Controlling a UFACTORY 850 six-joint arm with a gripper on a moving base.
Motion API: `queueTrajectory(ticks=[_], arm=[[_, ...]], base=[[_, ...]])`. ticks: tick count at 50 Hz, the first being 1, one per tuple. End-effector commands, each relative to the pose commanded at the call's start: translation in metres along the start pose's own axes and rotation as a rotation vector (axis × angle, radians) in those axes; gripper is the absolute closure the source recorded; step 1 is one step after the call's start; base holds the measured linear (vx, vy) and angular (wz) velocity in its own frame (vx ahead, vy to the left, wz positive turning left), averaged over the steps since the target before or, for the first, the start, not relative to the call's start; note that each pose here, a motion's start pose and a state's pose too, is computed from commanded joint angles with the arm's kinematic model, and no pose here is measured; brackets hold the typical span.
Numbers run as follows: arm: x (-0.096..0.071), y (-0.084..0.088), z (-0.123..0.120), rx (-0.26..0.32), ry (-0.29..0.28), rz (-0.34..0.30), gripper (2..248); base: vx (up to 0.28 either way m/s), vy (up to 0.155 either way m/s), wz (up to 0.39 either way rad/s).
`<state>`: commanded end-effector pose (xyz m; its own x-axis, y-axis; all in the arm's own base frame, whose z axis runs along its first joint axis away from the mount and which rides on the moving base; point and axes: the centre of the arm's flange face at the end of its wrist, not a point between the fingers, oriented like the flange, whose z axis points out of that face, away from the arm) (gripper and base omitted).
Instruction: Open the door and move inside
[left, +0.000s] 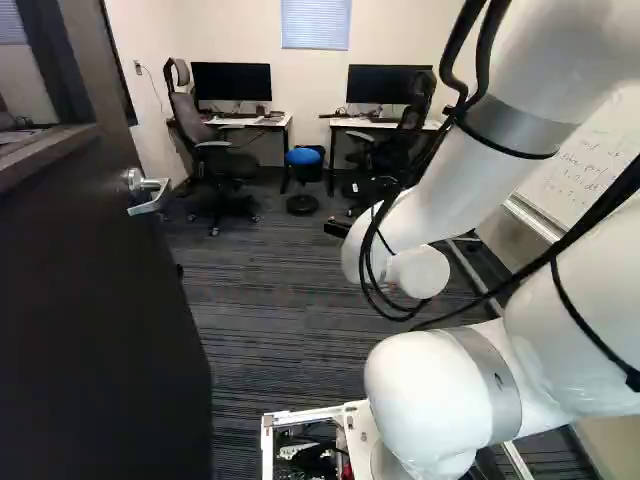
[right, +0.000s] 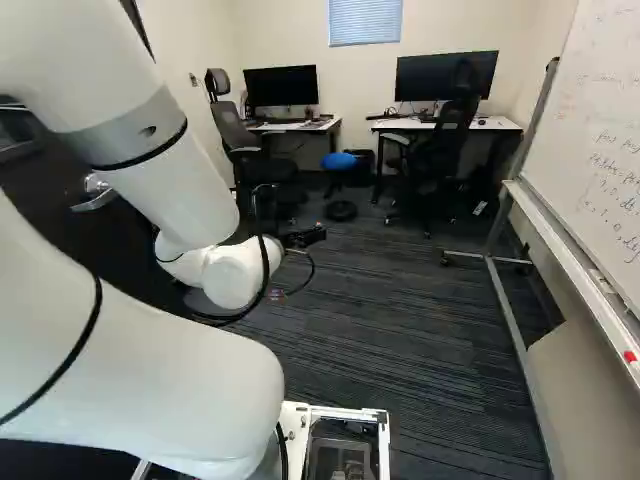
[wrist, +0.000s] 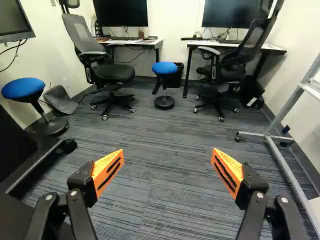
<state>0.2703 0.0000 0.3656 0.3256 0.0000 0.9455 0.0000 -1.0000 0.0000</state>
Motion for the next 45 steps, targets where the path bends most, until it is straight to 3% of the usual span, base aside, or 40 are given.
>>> queueTrajectory(ticks=[45], arm=[[0.0000, 0.0000, 0.0000, 0.000, 0.000, 0.000, 3]], base=[[0.216, 0.005, -0.010]])
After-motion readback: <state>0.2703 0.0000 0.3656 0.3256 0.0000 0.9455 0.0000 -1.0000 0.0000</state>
